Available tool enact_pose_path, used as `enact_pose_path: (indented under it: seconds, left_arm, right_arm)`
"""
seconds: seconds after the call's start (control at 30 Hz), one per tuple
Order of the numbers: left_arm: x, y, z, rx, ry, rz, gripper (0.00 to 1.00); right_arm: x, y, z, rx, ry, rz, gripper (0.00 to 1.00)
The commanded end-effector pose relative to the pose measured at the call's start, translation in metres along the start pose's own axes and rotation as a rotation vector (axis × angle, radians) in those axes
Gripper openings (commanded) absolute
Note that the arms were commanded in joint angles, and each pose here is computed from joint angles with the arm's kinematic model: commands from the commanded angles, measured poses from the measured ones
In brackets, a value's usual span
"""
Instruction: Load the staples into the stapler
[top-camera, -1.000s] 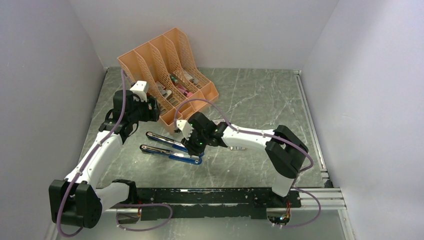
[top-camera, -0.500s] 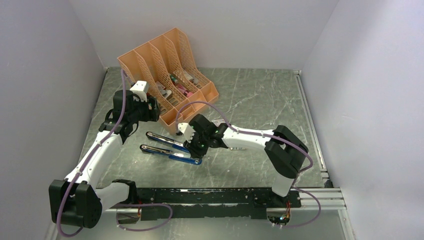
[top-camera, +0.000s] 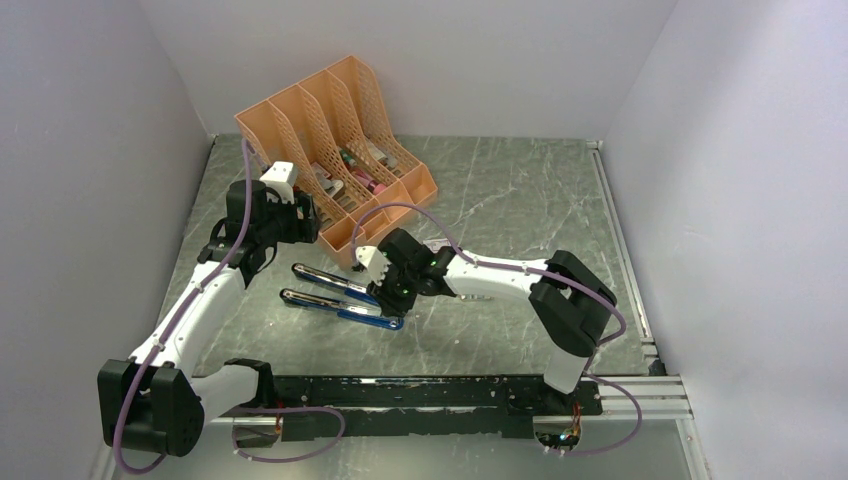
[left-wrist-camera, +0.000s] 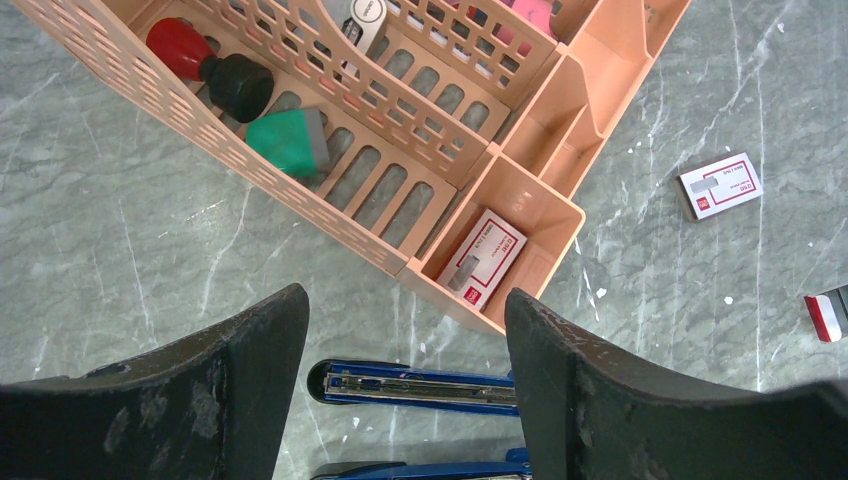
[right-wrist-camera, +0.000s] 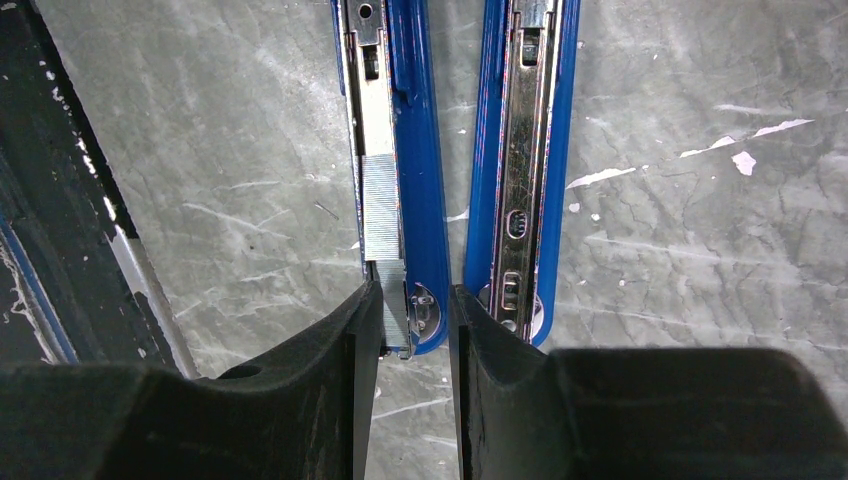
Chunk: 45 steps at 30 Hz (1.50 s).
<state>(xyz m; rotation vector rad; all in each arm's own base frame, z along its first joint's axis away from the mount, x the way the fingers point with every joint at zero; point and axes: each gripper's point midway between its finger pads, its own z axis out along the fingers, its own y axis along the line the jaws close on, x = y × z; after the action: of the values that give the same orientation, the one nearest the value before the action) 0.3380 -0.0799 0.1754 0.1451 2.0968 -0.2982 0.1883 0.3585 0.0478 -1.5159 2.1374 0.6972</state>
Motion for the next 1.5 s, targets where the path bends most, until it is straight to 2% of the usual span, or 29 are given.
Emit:
enact_pose_path:
  seconds: [0.0,1.47]
  left_arm:
    - [-0.006,0.000,-0.004,0.004,-0.026,0.009,0.76]
    - [-0.006,0.001,-0.004,0.000,-0.027,0.009,0.76]
  right_arm:
    - [-0.006,-0.002,0.003,0.000,-0.008,-0.013,0.34]
    - [-0.019,-0.005,0.013,-0.009,-0.034,-0.028,0.34]
